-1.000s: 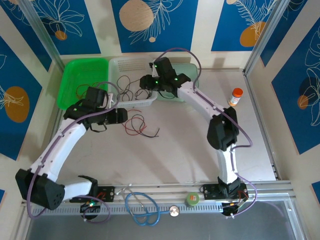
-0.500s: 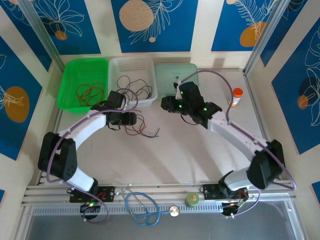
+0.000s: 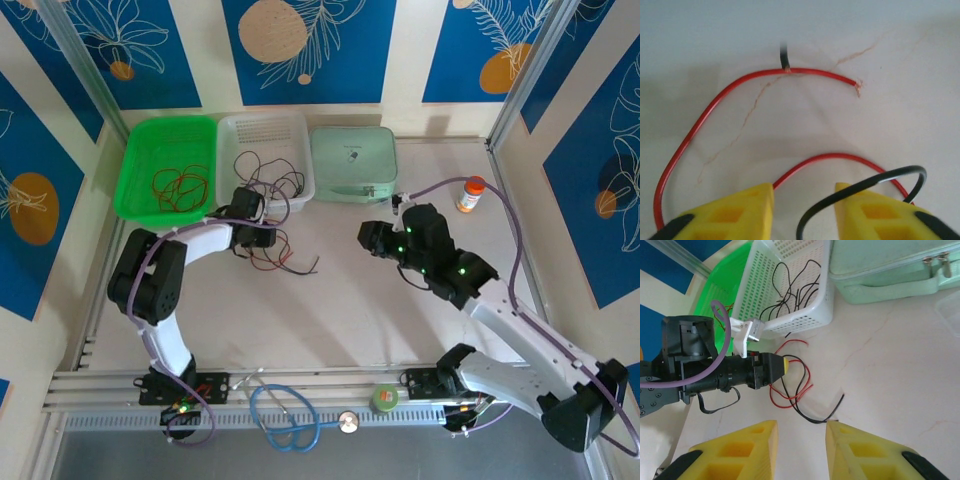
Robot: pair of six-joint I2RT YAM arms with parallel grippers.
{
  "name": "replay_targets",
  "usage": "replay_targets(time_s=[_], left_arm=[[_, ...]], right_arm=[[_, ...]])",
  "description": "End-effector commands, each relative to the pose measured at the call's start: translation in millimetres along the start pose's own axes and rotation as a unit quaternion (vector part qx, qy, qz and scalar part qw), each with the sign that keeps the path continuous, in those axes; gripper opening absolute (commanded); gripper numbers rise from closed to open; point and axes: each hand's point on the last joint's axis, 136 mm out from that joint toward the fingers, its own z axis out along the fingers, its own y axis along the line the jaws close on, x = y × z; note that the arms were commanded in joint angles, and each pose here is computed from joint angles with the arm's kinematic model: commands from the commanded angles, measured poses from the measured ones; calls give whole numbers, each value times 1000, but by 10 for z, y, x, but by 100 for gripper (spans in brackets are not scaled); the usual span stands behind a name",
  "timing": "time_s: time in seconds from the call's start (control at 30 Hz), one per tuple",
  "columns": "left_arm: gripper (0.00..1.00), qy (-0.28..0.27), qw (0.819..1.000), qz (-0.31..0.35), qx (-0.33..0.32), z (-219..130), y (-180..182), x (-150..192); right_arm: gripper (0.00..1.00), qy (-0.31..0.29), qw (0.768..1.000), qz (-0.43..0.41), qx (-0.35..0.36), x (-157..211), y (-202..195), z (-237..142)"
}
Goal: Untangle the cables
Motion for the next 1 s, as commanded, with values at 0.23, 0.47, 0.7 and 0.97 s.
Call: replay_targets(time_s=[0.23,0.47,0.7,0.97], left_arm=[[13,-6,1000,17,12,112,-81,75],[0,-35,998,36,24,-247,-243,-83],[0,-78,990,99,54,-1337,-717,-432],[0,-104,986,123,35,-2169,-764,-509]], right_arm=[[31,-14,999,21,29,-8,-210,-180],[31,-28,999,21,28,-72,-209,-297],[31,-33,999,30,20,-69,-206,-349],[30,-9,998,69,-10,106,-150,-211]])
